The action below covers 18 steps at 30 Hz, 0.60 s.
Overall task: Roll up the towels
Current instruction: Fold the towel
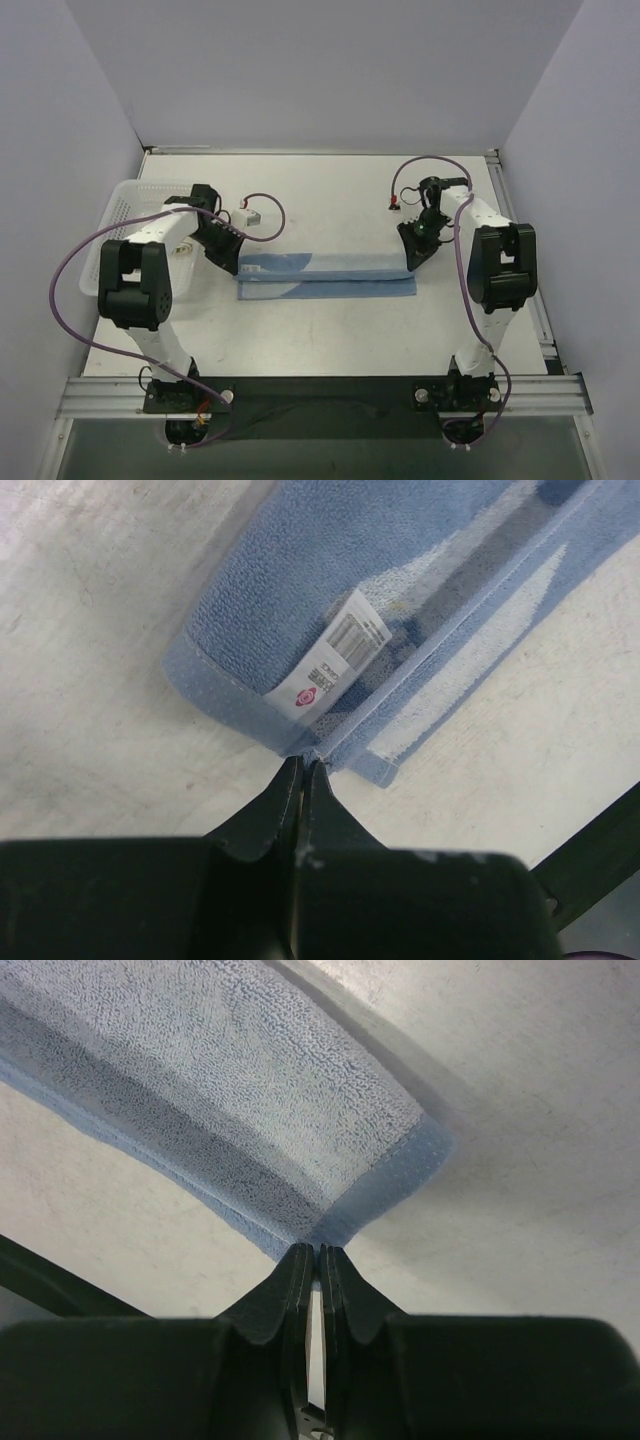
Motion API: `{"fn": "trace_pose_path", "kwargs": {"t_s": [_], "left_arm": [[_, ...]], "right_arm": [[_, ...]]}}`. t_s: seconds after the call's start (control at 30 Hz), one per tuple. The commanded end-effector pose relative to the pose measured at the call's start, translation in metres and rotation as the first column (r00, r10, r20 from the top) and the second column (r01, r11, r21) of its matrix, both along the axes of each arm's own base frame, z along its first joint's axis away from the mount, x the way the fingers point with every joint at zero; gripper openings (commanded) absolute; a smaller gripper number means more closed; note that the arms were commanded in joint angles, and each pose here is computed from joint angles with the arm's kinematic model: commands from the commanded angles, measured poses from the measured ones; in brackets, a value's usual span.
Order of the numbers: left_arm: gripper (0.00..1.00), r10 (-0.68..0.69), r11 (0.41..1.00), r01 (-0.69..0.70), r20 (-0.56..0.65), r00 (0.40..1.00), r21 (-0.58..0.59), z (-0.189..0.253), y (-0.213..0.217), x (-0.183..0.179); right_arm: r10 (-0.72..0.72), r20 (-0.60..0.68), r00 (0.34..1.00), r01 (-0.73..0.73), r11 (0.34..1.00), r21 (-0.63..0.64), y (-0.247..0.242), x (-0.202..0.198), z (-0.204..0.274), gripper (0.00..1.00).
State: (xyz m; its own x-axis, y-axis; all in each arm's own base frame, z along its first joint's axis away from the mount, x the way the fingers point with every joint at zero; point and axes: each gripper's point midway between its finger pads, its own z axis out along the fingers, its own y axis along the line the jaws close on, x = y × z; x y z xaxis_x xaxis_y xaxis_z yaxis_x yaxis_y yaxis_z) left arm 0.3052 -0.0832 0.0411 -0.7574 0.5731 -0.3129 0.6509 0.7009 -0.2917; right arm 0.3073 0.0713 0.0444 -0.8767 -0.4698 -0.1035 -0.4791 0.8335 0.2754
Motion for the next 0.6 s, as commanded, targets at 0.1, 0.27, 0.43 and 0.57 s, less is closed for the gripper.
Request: {"fn": "trace_pose_path", "kwargs": {"t_s": [0.1,0.27,0.43,0.57], "left_arm": [[0.00,-0.030,0.999,0.033,0.077,0.997,-0.033,0.040,-0.005,-0.015],[0.00,-0.064,0.998,0.064,0.012,0.998,-0.015,0.022,-0.012,-0.037],[0.00,-0.047,0.999,0.047,-0.024,0.999,0.010,-0.005,-0.011,-0.042],[0.00,-0.036,0.999,0.038,-0.046,0.998,0.034,-0.020,-0.008,-0.040]], "right_arm": [[0.042,0.013,0.999,-0.041,0.998,-0.040,-0.012,-0.016,0.029,0.00],[0.068,-0.044,0.997,-0.071,0.996,-0.054,-0.017,-0.029,0.012,0.00],[0.085,-0.084,0.993,-0.090,0.994,-0.062,-0.017,-0.040,-0.006,0.00],[0.094,-0.106,0.990,-0.102,0.992,-0.070,-0.017,-0.043,-0.017,0.00]]}}
